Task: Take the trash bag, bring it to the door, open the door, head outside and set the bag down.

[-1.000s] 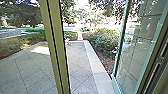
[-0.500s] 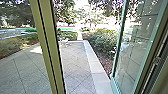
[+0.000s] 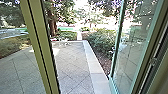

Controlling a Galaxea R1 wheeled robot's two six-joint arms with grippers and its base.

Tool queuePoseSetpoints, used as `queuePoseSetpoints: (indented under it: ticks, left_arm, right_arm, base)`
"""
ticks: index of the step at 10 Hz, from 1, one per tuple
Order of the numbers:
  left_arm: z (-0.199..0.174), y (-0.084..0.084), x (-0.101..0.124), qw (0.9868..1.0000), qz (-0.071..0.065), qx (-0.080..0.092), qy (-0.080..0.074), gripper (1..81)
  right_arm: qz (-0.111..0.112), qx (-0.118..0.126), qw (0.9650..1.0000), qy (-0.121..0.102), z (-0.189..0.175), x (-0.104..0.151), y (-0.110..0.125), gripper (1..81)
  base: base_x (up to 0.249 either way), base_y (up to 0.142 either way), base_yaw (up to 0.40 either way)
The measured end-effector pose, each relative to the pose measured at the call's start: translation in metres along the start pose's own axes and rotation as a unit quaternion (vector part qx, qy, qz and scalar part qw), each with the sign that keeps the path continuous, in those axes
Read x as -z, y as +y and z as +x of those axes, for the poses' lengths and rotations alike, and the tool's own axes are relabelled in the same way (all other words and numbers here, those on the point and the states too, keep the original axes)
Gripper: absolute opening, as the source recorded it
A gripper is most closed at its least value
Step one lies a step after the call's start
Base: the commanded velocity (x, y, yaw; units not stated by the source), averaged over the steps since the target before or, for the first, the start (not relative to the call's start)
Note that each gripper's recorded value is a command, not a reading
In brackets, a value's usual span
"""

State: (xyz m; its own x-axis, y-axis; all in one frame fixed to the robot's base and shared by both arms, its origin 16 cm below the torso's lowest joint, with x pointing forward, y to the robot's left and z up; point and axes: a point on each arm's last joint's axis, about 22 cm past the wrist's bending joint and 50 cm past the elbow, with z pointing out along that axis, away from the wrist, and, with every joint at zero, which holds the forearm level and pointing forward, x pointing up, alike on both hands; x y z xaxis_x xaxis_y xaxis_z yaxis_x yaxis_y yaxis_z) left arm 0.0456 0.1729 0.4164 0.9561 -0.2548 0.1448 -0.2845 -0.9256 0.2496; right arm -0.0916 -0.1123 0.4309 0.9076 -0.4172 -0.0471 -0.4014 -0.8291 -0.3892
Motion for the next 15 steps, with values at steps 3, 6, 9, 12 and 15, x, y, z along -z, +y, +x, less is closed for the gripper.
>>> queuePoseSetpoints:
  ticks: [3, 6, 9, 12, 15]
  left_arm:
    - [0.0, 0.0007, -0.0001, 1.0, -0.001, -0.005, 0.0, 1.0]
    - [0.0001, 0.0008, -0.0001, 1.0, -0.001, -0.007, 0.0, 1.0]
    - [-0.0002, 0.0007, 0.0, 1.0, -0.001, -0.007, 0.0, 1.0]
    - [0.0, 0.0007, 0.0, 1.0, -0.001, -0.007, 0.001, 1.0]
    - [-0.0015, 0.0007, 0.0001, 1.0, -0.001, -0.007, 0.0, 1.0]
  right_arm:
    - [-0.002, 0.002, 1.0, -0.001, 0.0015, 0.0002, 0.0017, 81.1]
    - [-0.008, 0.003, 1.0, 0.0, 0.0017, 0.0012, 0.0079, 81.1]
    - [-0.008, 0.003, 1.0, 0.0, 0.0007, 0.0013, 0.0076, 81.1]
    - [-0.007, 0.003, 1.0, 0.001, -0.0007, 0.0013, 0.007, 81.1]
    - [-0.007, 0.003, 1.0, 0.001, -0.001, 0.0014, 0.0074, 81.1]
  base:
    - [0.0, -0.12, 0.0]
    - [0.0, -0.12, 0.0]
    - [0.0, -0.112, 0.0]
    - [0.0, -0.1, 0.0]
    - [0.0, -0.1, 0.0]
